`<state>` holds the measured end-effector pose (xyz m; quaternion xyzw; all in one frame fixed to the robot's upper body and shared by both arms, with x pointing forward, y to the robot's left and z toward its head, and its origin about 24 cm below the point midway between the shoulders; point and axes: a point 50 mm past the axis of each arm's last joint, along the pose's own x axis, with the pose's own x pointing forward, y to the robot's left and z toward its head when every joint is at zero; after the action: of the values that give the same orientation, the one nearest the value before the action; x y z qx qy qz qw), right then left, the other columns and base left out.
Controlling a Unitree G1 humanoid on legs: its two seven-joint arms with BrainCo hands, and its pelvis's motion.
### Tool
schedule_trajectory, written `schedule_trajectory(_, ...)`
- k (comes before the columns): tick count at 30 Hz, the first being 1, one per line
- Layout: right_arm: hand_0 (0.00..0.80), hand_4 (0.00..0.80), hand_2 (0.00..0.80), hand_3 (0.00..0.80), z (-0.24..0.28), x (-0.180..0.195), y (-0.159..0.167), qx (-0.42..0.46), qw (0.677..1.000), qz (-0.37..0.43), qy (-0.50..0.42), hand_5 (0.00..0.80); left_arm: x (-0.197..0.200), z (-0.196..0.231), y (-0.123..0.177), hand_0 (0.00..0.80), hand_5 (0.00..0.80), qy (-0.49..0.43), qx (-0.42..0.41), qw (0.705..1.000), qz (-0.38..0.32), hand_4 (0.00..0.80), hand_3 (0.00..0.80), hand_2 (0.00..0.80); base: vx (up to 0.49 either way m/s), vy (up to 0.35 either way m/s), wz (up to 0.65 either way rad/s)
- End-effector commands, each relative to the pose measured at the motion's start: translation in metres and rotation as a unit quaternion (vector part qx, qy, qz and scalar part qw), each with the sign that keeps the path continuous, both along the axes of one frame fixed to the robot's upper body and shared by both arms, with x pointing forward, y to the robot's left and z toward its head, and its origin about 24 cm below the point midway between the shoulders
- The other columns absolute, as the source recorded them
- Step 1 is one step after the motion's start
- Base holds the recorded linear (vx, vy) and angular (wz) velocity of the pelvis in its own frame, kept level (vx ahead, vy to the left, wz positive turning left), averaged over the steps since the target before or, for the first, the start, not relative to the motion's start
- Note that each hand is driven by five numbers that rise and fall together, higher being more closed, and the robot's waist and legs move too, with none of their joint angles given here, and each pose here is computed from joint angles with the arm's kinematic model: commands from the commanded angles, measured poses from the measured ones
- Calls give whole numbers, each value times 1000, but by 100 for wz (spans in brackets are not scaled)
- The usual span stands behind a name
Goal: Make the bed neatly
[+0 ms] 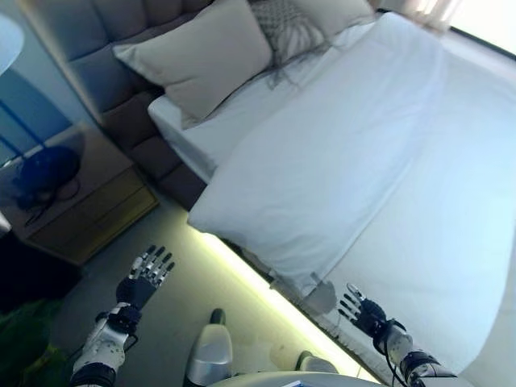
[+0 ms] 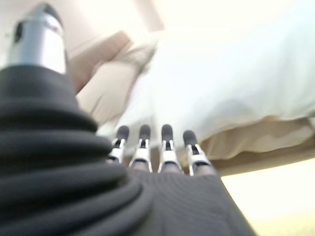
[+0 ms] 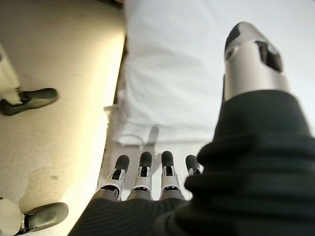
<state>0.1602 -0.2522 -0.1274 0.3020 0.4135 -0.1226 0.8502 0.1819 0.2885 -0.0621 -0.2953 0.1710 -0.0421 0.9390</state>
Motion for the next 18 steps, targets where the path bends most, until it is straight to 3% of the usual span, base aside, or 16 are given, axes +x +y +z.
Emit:
schedule_trajectory(1,0,0,0,0,9,1,-22,-29,999,-6,-11,0,15,10,-10,0,0,-26,51,997,-58,0,0,0,79,-79,-62)
schedule_trajectory(6,0,0,0,0,2,-12,-22,-40,999,15,23,0,10,-4,-8,0,0,51,126,987,-90,0,0,0,73,-132,-75)
schedule_trajectory(10,0,0,0,0,-9,-27,-11,-41,998,20,49,0,7,-21,-14,0,0,115,173,972,-109,0,0,0,88,-179,-36)
schedule_trajectory(18,0,0,0,0,-28,-59,8,-49,988,55,134,0,-31,-74,-43,0,0,297,284,901,-136,0,0,0,115,-138,-27)
